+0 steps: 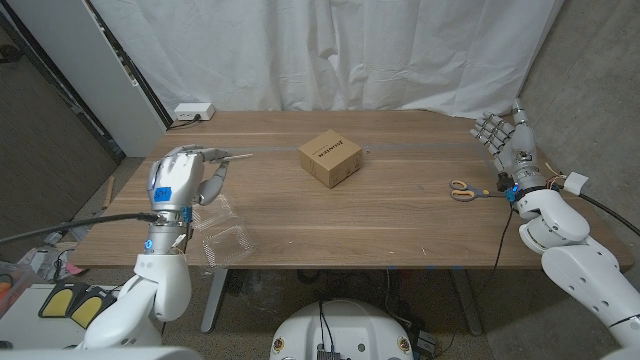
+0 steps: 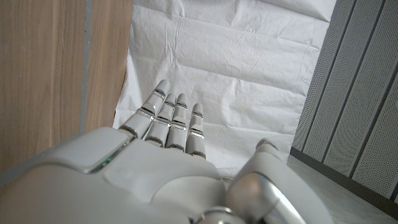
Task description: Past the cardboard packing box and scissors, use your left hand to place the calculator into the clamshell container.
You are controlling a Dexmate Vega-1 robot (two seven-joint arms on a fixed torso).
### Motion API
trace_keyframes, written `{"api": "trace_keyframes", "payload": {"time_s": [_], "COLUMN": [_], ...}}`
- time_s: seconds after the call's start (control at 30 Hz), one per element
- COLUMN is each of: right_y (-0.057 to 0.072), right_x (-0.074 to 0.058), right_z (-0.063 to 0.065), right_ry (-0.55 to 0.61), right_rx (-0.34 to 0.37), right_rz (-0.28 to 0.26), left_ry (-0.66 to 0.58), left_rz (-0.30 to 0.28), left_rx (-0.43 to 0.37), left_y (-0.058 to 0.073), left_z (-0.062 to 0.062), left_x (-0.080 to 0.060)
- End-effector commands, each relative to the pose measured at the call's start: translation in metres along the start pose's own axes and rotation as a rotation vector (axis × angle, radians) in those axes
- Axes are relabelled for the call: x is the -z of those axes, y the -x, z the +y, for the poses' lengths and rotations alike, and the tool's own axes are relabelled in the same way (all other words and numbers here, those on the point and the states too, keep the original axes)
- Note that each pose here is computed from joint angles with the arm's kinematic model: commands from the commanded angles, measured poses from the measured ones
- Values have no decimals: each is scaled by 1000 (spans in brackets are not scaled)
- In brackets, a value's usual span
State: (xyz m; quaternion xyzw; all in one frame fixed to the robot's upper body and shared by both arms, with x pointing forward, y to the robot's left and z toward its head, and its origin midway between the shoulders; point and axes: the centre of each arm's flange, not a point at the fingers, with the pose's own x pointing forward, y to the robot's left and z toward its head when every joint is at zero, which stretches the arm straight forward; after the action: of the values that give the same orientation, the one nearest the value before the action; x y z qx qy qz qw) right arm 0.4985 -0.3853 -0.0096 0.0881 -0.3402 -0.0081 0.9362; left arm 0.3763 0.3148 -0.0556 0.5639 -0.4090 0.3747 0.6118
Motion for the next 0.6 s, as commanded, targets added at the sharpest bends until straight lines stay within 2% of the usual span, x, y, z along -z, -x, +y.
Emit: {"api": "trace_keyframes", "payload": {"time_s": [0.03,0.23,0.6], "right_y": [-3,-5,-13], "right_x": [4,4,6], "right_z": [1,2,5], "right_ry": [-5,0,-5], "right_rx": [-7,-14,-25], "right_rz": [9,11,18], "left_ry": [-46,-67,-107], "left_rz": [45,71,127], "left_rx": [-17,-32,-46], "left_y": [9,14,26], "left_z": [14,22,22], "left_x": [10,17,31]}}
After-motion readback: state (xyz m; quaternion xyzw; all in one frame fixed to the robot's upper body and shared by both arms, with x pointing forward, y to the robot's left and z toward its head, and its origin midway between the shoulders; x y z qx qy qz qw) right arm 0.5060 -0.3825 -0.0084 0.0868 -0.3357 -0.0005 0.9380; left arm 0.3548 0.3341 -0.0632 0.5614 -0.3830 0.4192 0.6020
